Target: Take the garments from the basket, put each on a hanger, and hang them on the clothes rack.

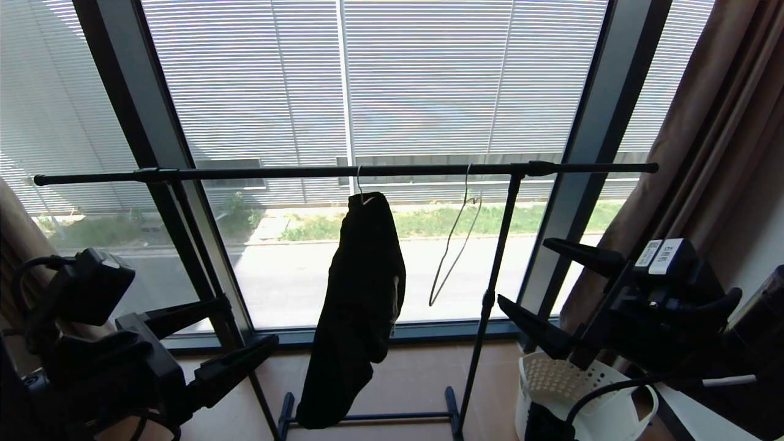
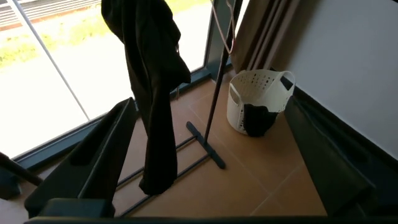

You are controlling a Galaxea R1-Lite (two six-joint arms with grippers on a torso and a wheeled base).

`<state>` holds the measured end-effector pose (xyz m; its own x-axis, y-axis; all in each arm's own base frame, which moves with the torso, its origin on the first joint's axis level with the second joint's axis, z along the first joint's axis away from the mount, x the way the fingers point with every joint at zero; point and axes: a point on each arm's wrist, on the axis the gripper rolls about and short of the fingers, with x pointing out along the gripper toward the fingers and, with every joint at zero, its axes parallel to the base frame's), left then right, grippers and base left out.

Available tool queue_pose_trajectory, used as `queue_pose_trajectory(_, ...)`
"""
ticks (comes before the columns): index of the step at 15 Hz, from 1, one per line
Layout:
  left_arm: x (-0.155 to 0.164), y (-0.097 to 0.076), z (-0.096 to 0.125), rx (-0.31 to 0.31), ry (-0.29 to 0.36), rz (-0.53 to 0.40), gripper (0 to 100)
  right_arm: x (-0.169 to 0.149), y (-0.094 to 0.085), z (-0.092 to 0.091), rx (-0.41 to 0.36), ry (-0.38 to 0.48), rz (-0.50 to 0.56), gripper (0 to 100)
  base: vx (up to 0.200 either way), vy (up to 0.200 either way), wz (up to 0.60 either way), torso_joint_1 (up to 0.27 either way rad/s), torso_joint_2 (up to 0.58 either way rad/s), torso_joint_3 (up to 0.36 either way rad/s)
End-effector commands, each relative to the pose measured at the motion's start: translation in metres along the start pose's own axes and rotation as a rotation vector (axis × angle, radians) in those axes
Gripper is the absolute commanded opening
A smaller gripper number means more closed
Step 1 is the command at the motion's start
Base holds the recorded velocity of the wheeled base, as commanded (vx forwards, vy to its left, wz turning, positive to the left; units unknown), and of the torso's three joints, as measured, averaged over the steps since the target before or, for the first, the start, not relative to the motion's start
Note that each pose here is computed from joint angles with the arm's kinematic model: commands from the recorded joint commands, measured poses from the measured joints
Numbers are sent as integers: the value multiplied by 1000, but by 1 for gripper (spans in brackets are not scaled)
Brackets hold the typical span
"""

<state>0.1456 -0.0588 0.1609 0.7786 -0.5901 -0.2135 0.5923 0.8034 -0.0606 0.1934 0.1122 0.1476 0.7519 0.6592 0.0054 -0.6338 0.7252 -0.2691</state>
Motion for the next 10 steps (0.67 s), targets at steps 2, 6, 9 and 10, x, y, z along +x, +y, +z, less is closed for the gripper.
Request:
queue_pose_trajectory(2, -54, -16, -14, 35, -104, 36, 100, -40, 6, 7, -9, 0, -80, 100, 0, 0, 0, 0, 0, 0)
queue_pose_trajectory(6, -88, -26, -51, 8, -14, 94, 100, -81, 13, 7, 4, 88, -125, 100, 0, 0, 0, 0, 0, 0)
queue_pose_trajectory(9, -105, -31, -77, -14, 59, 95, 100, -114, 24, -7, 20, 194, -97, 100, 0, 0, 0, 0, 0, 0)
queue_pose_trajectory(10, -109, -32, -83, -20, 72, 97, 100, -124, 29, -14, 28, 239, -83, 100, 0, 0, 0, 0, 0, 0)
